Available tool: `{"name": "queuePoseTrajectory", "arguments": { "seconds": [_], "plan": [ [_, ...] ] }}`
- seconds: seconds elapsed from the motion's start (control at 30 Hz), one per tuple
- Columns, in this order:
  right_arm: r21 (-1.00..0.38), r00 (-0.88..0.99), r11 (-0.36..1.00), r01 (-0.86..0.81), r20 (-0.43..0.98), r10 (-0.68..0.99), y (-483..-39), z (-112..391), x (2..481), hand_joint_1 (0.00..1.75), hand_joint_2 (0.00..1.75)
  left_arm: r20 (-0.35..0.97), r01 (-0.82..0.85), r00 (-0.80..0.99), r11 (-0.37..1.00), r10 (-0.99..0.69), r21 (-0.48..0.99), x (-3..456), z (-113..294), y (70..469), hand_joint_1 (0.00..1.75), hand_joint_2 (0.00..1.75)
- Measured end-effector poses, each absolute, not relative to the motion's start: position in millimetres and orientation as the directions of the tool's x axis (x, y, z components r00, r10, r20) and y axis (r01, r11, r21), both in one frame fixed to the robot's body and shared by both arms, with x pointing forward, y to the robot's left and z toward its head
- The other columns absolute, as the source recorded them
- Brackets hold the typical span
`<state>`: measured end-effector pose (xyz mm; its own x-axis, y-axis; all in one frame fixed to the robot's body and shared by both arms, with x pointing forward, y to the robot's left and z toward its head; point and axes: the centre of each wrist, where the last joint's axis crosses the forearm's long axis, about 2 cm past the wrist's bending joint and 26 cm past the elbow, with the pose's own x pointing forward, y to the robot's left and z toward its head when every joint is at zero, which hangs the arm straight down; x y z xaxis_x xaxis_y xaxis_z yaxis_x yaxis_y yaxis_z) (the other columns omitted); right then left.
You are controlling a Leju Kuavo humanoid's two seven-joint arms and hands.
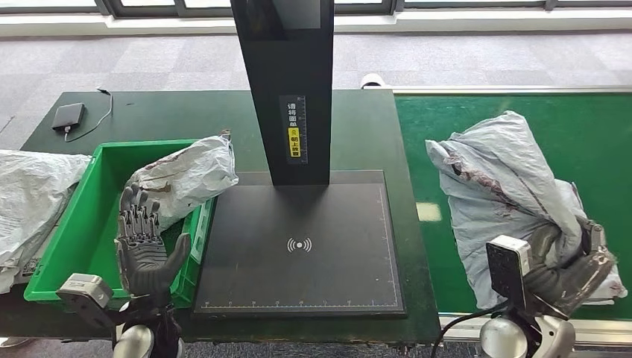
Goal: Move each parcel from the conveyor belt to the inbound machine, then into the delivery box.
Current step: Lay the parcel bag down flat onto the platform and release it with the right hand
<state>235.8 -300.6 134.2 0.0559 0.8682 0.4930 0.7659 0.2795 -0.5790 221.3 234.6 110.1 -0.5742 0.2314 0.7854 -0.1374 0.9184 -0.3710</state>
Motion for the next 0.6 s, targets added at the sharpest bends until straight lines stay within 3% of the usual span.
{"name": "queuePoseTrajectory", "arguments": {
  "seconds": [0.17,0.33,0.5,0.6],
  "plan": [
    [-0.508,-0.035,0.324,0.798,0.498,0.867,-297.6,143.9,235.7,1.75,1.75,0.790,-0.130,-0.564,0.919,0.240,-0.373,222.0,107.1,231.8,0.00,1.75],
    [-0.431,-0.187,0.452,0.781,0.530,0.827,-277.6,143.4,242.3,1.75,1.75,0.793,-0.125,-0.558,0.919,0.246,-0.373,222.5,105.1,229.8,0.00,1.75],
    [-0.470,-0.354,0.696,0.543,0.623,0.697,-227.5,128.5,261.4,1.75,1.75,0.796,-0.121,-0.555,0.923,0.243,-0.366,223.0,103.1,228.4,0.00,1.75],
    [-0.498,-0.411,0.774,0.390,0.658,0.631,-196.5,117.3,268.3,1.75,1.75,0.799,-0.119,-0.549,0.923,0.245,-0.366,223.3,101.5,227.6,0.00,1.75]
  ]
}}
